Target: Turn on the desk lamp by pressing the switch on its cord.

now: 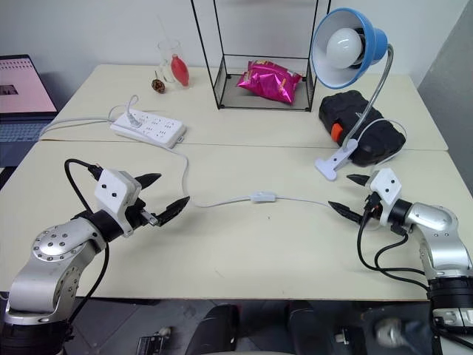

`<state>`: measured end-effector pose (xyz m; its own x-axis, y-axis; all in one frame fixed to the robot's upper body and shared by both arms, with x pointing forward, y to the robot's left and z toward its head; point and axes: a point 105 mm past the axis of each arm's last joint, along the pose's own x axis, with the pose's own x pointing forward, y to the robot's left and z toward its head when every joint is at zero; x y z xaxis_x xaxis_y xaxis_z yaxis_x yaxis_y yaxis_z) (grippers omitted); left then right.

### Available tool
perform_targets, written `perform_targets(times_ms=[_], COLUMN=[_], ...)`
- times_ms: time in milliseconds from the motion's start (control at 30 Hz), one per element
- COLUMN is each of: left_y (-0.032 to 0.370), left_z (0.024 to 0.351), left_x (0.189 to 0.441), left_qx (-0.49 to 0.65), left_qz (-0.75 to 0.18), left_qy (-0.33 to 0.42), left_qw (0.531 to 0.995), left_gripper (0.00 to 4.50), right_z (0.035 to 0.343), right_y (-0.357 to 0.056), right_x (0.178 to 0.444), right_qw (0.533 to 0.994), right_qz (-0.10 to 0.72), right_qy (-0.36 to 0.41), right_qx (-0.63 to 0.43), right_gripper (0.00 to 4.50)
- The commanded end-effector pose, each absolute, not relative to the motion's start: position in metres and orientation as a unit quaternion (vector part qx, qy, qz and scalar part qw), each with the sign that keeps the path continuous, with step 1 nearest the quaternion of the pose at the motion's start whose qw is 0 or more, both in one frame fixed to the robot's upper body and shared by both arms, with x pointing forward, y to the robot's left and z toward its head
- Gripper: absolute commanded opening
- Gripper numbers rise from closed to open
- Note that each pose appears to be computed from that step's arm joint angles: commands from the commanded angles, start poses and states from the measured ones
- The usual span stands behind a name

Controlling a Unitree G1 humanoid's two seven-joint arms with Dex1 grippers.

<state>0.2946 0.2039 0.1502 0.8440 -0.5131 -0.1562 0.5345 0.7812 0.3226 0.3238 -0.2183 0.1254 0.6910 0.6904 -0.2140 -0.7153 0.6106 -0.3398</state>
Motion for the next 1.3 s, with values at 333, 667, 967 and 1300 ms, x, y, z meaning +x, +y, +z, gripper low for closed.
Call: perform_targets(times_ms=[333, 667, 967, 1300], left_y=[0.196, 0.185, 0.138, 0.098], left_z=[0.168, 0.172, 0.157, 0.123], left_x=[0.292, 0.3, 0.317, 0.352], left_qx=[0.196, 0.159, 0.094, 0.043], left_qz=[-0.294, -0.335, -0.477, -0.578], left_qy=[-0.002, -0.015, 0.036, 0.128], left_qw=[0.935, 0.929, 0.873, 0.805], left_gripper=[4.41, 4.41, 4.41, 4.41], right_z=[0.145, 0.145, 0.146, 0.147], right_y=[-0.209, -0.191, -0.169, -0.145], right_x=[0.327, 0.316, 0.295, 0.273], right_qw=[0.897, 0.896, 0.892, 0.897], right_qz=[0.394, 0.41, 0.417, 0.412], right_qy=[-0.005, 0.01, 0.05, 0.082], right_qx=[-0.198, -0.168, -0.167, -0.137], right_gripper=[4.5, 4.5, 4.5, 4.5])
